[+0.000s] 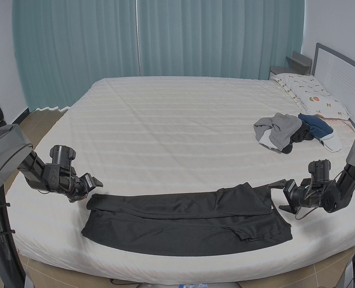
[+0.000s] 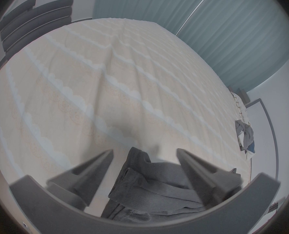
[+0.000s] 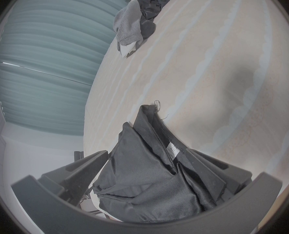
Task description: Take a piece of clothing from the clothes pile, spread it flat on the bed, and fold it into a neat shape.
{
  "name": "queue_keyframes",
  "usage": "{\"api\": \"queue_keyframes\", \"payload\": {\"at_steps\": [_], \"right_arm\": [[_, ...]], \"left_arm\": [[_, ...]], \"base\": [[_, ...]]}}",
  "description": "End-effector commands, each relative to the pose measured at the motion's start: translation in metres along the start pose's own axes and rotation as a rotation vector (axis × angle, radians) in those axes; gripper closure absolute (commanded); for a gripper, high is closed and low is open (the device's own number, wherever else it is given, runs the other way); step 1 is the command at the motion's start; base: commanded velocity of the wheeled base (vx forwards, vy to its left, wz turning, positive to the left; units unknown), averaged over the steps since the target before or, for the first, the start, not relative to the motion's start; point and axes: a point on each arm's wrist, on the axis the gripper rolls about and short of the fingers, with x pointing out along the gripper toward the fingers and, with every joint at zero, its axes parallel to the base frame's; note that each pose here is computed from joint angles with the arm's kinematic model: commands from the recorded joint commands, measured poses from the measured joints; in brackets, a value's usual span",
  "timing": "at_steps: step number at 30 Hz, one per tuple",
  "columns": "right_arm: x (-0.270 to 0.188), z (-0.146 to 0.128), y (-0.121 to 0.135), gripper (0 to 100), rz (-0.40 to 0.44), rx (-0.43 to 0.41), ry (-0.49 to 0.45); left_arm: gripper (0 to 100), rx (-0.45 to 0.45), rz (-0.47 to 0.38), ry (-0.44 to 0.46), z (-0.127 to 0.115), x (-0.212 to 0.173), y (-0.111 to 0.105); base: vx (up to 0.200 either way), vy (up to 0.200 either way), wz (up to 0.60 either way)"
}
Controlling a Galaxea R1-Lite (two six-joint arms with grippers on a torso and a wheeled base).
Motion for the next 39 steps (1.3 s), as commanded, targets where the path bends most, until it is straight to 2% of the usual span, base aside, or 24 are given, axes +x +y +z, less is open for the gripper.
{"api": "queue_keyframes", "payload": {"at_steps": [1, 6, 12, 17, 23, 31, 35, 39], "right_arm": [[-0.012, 0.004, 0.014, 0, 0.027, -0.021, -0.057], [-0.023, 0.002, 0.021, 0, 0.041, 0.02, -0.074], [-0.024, -0.005, 0.018, 0, 0.028, 0.034, -0.048], [-0.023, -0.016, 0.016, 0, 0.013, 0.029, -0.016], [-0.023, -0.02, 0.015, 0, 0.008, 0.029, -0.002], [-0.023, -0.023, 0.019, 0, 0.016, 0.063, 0.004], [-0.022, -0.027, 0.021, 0, 0.018, 0.056, 0.015], [-0.023, -0.03, 0.025, 0, 0.029, 0.049, 0.02]], "left_arm": [[0, -0.017, -0.033, -0.068, 0.015, -0.025, -0.007], [0, -0.021, -0.042, -0.083, 0.016, -0.04, -0.008], [0, -0.112, -0.024, -0.036, -0.006, -0.052, -0.001], [0, -0.109, -0.039, 0.064, -0.031, -0.047, 0.003], [0, -0.127, -0.055, 0.093, -0.038, -0.027, 0.0], [0, -0.189, -0.03, 0.021, -0.038, 0.001, -0.015], [0, -0.179, 0.016, -0.009, -0.04, 0.013, -0.016], [0, -0.18, 0.027, -0.024, -0.037, 0.017, -0.017]], "base": [[0.0, 0.0, 0.0], [0.0, 0.0, 0.0], [-0.067, 0.0, 0.0], [-0.16, 0.0, 0.0], [0.0, 0.0, 0.0], [0.0, 0.0, 0.0], [0.0, 0.0, 0.0], [0.0, 0.0, 0.0]]}}
